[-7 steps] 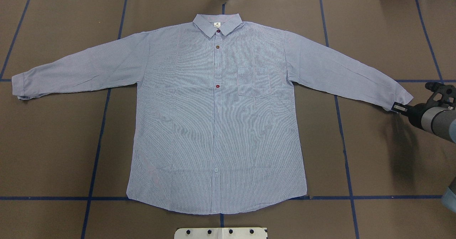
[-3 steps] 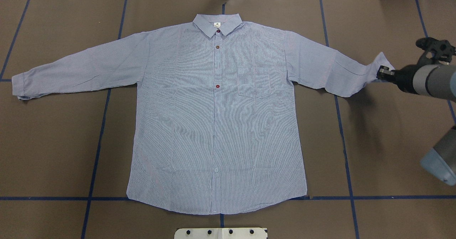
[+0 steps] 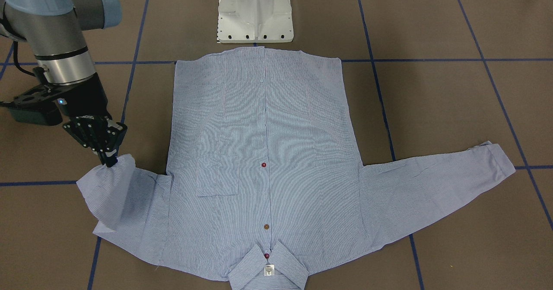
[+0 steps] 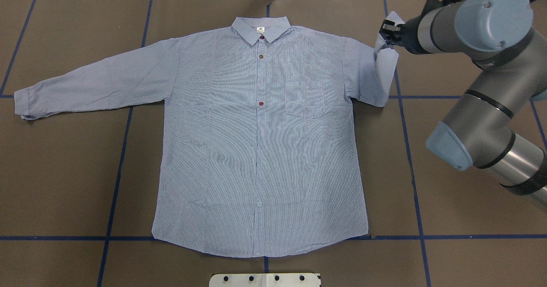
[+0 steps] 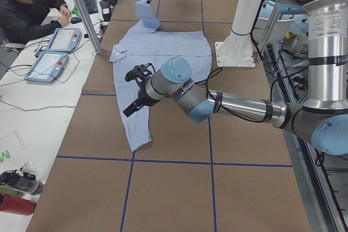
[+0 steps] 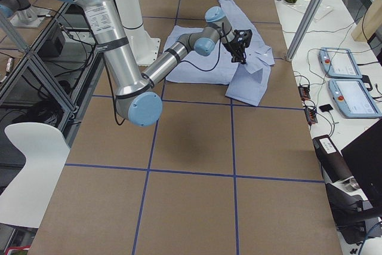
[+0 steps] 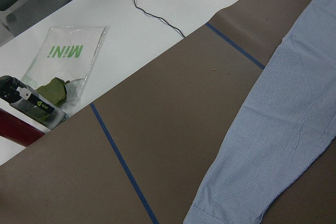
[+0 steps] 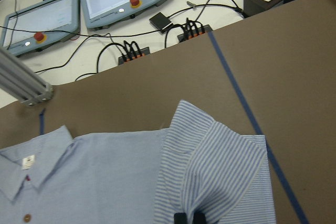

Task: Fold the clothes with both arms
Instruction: 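Carry the cuff with the right gripper across the shirt chest toward the collar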

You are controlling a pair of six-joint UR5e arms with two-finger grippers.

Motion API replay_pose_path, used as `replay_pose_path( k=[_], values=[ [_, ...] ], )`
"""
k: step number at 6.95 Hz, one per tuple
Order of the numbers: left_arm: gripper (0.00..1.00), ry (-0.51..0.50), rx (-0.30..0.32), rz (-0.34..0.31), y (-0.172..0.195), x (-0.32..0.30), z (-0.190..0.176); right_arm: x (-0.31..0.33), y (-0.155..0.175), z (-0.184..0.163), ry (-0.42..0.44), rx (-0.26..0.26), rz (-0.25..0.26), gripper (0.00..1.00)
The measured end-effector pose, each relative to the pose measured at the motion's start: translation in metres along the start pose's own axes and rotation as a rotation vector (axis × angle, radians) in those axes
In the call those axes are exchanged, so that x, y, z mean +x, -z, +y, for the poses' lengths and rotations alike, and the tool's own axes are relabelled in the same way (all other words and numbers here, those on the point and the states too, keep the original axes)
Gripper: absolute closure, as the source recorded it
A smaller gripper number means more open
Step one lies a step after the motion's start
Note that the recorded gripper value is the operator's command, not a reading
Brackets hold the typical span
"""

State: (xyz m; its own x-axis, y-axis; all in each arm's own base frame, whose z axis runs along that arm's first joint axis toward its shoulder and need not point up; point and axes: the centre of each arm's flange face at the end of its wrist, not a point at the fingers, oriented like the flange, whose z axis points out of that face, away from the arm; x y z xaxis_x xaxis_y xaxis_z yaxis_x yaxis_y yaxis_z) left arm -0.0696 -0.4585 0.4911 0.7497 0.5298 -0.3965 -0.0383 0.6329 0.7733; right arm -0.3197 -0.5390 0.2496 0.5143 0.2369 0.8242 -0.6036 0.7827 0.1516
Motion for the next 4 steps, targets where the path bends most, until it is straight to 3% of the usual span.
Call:
replay_pose_path(
  k=[2, 4],
  values=[
    [0.00, 0.003, -0.002, 0.001, -0.001, -0.001, 0.001, -0.105, -0.010, 0.039, 0.050, 0.075, -0.047, 1.00],
    [0.00, 0.006, -0.004, 0.001, -0.002, -0.001, 0.002, -0.179, -0.043, 0.096, 0.078, 0.114, -0.025, 1.00]
  ],
)
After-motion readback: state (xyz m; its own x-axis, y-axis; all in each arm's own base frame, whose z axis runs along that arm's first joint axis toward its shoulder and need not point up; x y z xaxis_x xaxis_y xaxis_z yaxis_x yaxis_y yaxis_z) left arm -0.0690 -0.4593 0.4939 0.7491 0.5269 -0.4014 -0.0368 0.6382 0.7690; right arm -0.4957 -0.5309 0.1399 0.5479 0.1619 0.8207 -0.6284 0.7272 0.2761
